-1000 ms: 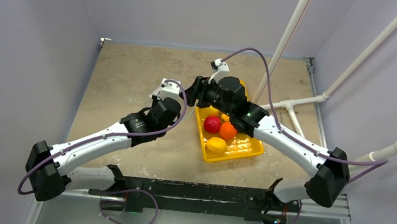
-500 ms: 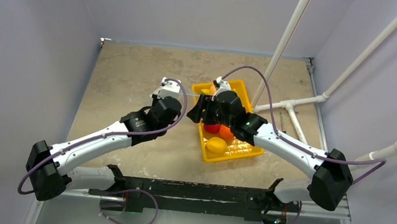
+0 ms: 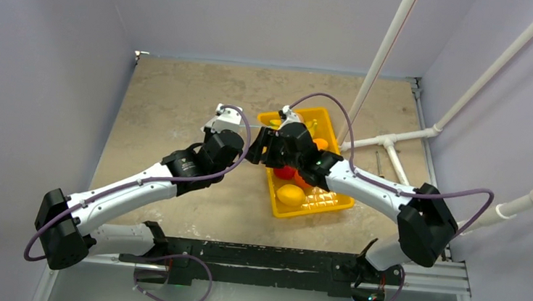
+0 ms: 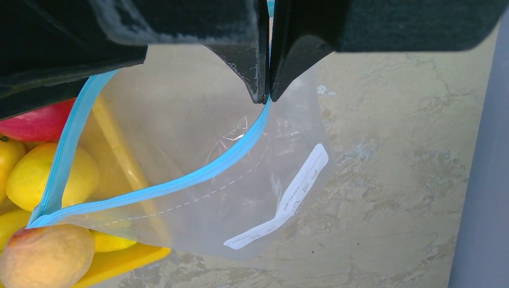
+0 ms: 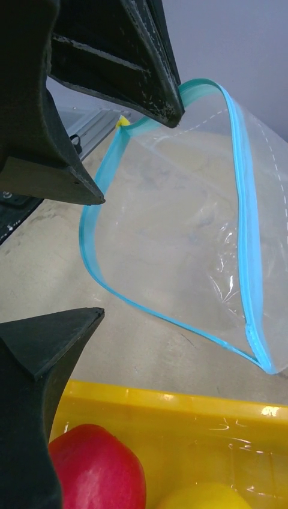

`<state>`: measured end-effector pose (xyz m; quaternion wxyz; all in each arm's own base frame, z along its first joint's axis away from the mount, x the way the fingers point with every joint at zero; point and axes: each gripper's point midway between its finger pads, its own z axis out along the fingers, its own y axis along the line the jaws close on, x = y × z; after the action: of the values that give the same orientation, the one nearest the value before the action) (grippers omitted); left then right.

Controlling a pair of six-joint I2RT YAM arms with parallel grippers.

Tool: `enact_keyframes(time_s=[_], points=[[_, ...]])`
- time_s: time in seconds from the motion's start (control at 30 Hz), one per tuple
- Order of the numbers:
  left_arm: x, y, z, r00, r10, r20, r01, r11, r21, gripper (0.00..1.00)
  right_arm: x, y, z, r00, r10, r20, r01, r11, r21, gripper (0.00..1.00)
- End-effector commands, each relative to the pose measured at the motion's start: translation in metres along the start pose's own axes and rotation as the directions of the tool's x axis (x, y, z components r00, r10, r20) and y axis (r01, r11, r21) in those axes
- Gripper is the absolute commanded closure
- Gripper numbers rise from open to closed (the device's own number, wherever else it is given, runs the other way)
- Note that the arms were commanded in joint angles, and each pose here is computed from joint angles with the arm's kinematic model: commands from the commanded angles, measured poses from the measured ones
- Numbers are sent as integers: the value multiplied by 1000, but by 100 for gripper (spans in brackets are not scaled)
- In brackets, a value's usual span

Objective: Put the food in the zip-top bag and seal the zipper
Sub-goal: Open the zipper of the food storage bag at the center of the board.

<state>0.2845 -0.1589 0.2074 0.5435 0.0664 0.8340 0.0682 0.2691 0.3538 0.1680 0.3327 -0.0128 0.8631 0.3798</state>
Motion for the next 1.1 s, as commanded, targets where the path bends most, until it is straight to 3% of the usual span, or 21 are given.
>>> enact_keyframes(time_s=[0.0, 0.13, 0.33, 0.5, 0.63, 0.77, 1.07], points=[[-20, -3, -3, 997, -69, 37, 69, 998, 9, 100, -14, 25, 3, 997, 59, 44, -54, 994, -92, 34], [-21, -5, -4, 996, -81, 37, 80, 997, 19, 100, -15, 26, 11, 997, 67, 41, -63, 994, -93, 36], [-19, -4, -5, 996, -84, 31, 84, 996, 21, 100, -12, 20, 21, 998, 52, 36, -49, 996, -69, 47], [-18, 1, -7, 996, -88, 32, 88, 996, 14, 100, -14, 15, 23, 998, 38, 58, -36, 998, -50, 72], [-18, 3, -8, 996, -80, 30, 80, 997, 8, 100, -17, 17, 18, 998, 21, 67, -18, 998, -55, 98], [-17, 3, -7, 997, -72, 30, 72, 997, 0, 100, -19, 19, 12, 997, 4, 78, 1, 998, -66, 100], [-19, 0, -2, 999, -33, 25, 34, 999, -15, 79, -23, 25, 2, 995, -41, 92, 49, 996, -81, 100]])
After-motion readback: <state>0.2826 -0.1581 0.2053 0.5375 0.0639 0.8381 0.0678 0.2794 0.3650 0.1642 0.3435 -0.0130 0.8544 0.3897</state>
